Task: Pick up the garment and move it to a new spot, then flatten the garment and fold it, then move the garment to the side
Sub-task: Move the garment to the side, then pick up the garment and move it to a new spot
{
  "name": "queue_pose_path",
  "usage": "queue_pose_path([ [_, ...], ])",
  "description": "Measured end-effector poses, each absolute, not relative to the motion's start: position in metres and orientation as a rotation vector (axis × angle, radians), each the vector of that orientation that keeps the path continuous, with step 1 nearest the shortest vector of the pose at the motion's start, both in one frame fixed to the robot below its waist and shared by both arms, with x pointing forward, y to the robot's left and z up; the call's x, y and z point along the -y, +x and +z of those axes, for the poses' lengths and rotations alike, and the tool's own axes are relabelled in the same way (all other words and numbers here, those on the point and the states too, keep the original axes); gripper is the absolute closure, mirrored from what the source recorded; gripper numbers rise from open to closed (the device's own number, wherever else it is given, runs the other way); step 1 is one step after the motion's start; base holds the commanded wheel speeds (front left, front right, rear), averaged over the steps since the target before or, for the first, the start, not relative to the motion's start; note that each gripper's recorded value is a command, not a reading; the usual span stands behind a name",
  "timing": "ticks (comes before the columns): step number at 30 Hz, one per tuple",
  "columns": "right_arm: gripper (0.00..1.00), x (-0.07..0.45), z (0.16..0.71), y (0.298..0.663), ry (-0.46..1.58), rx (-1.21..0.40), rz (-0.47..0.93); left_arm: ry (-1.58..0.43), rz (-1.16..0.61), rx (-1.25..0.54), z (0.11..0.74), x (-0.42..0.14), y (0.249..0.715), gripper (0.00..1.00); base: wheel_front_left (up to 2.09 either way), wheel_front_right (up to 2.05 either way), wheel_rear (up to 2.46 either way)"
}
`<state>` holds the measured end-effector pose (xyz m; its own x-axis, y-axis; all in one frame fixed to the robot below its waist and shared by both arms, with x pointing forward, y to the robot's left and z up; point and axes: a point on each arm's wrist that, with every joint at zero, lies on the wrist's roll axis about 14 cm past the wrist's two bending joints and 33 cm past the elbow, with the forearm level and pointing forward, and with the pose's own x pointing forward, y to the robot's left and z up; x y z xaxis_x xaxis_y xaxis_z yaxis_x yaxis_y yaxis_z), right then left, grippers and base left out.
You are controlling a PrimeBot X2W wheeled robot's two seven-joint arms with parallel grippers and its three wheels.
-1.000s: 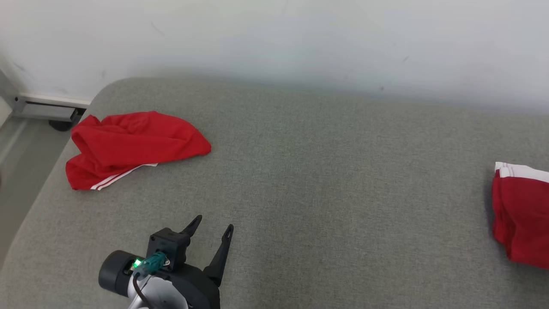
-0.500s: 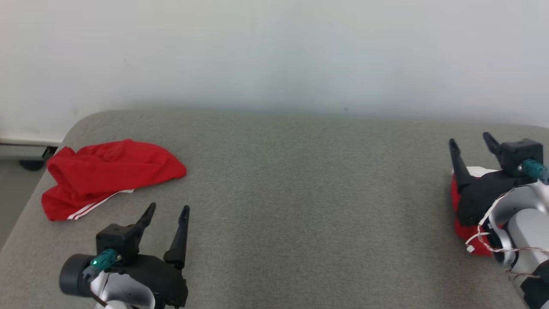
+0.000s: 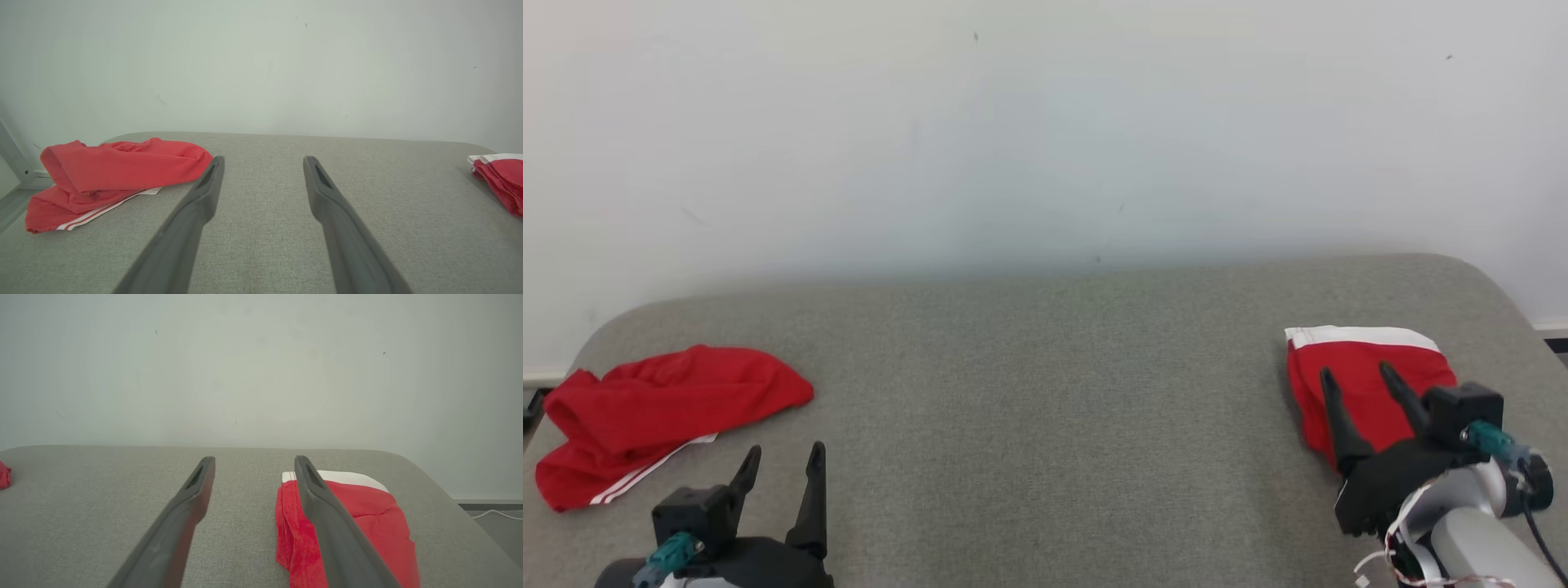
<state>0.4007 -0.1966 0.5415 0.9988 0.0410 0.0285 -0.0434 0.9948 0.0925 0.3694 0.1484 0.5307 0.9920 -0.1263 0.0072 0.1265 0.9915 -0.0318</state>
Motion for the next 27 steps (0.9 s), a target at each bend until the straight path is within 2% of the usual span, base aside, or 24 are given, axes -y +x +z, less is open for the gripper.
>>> queue_pose_path([
  [8, 0.00, 0.194, 0.525, 0.368, 0.133, 0.006, 0.033, -0.017, -0.156, -0.016, 0.522, -0.139, 0.358, 0.00, 0.00, 0.00, 0.00],
  [27, 0.00, 0.187, 0.516, 0.365, 0.117, -0.023, 0.066, -0.007, -0.115, -0.061, 0.511, -0.152, 0.353, 0.00, 0.00, 0.00, 0.00],
])
